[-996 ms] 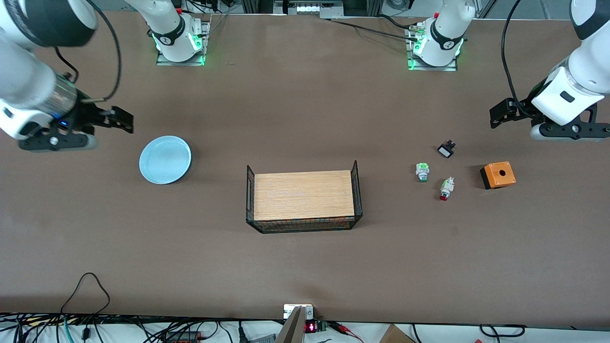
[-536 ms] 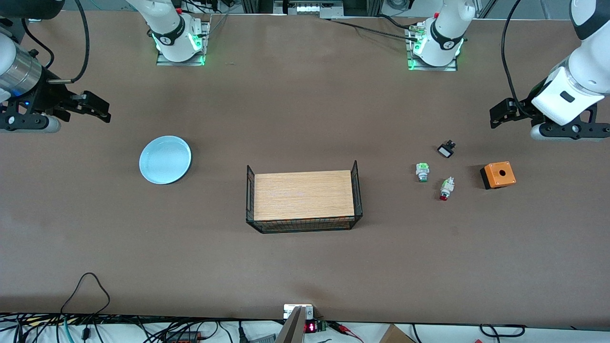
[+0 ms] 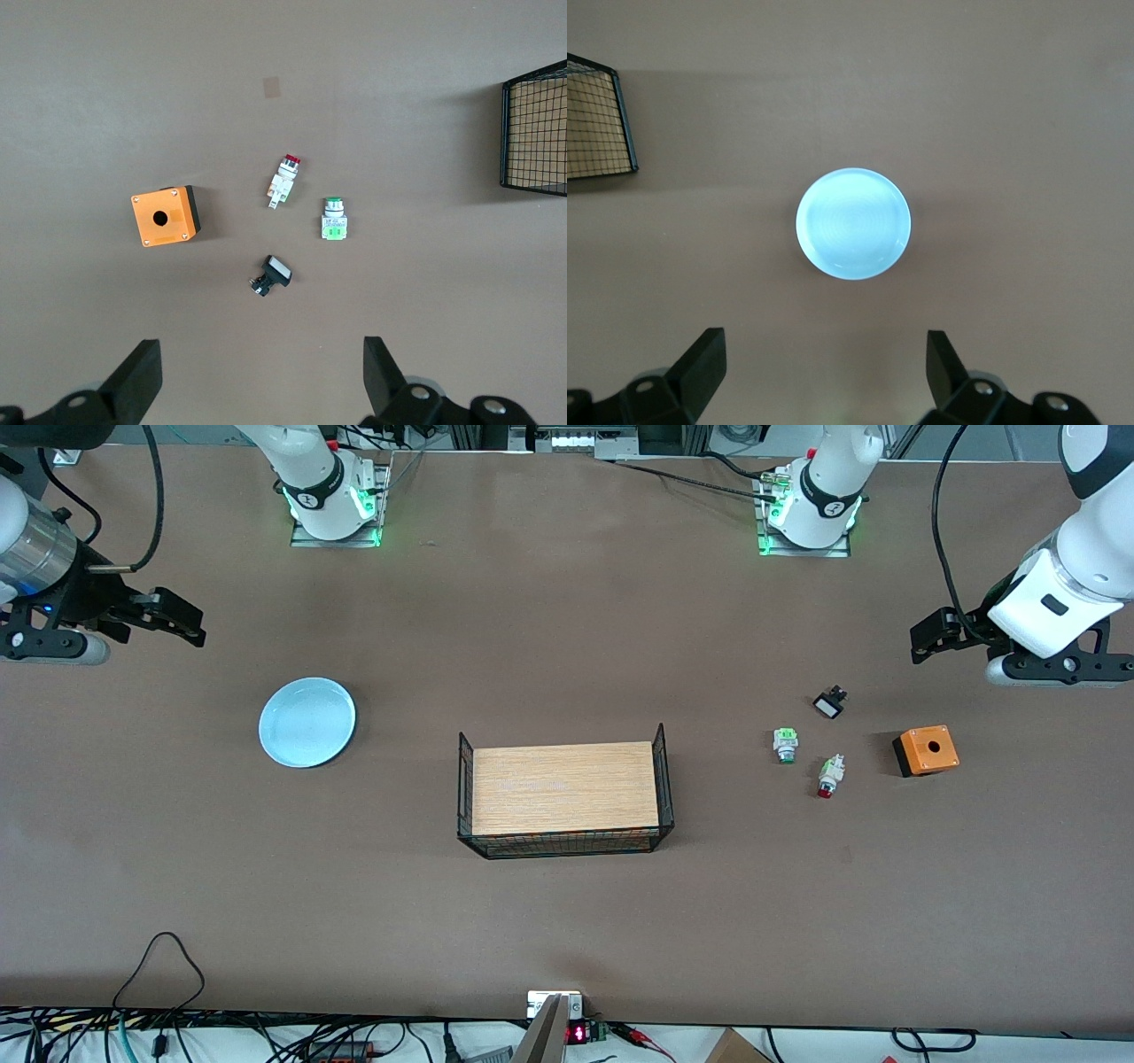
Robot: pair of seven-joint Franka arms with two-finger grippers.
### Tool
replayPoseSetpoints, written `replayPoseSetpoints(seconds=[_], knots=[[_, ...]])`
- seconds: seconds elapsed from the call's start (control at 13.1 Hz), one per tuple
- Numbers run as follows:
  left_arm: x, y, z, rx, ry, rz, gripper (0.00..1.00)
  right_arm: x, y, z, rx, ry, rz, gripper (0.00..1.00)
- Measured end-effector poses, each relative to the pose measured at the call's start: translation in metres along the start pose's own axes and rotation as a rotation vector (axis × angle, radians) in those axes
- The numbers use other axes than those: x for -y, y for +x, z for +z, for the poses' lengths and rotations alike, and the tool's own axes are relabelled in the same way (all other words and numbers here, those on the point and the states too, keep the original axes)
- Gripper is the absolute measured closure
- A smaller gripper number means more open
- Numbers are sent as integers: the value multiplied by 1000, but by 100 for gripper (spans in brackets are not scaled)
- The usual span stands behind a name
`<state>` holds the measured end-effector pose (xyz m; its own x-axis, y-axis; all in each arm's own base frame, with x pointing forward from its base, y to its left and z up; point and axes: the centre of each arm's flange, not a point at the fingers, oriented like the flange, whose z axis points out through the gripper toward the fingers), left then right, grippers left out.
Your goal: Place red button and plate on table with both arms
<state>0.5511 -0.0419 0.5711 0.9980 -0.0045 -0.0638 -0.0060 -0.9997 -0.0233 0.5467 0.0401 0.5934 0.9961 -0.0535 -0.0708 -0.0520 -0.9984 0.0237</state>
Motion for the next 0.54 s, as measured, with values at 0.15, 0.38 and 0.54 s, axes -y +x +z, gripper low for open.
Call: replayPoseSetpoints(seconds=[0.15, 0.38, 0.54], knots=[[0, 0, 0, 0, 0, 0, 0, -2, -2, 0, 11, -1, 3, 0], [0, 0, 0, 0, 0, 0, 0, 2, -3, -2, 7, 3, -21, 0], [0, 0, 0, 0, 0, 0, 0, 9, -7, -7, -3, 8, -70, 0]])
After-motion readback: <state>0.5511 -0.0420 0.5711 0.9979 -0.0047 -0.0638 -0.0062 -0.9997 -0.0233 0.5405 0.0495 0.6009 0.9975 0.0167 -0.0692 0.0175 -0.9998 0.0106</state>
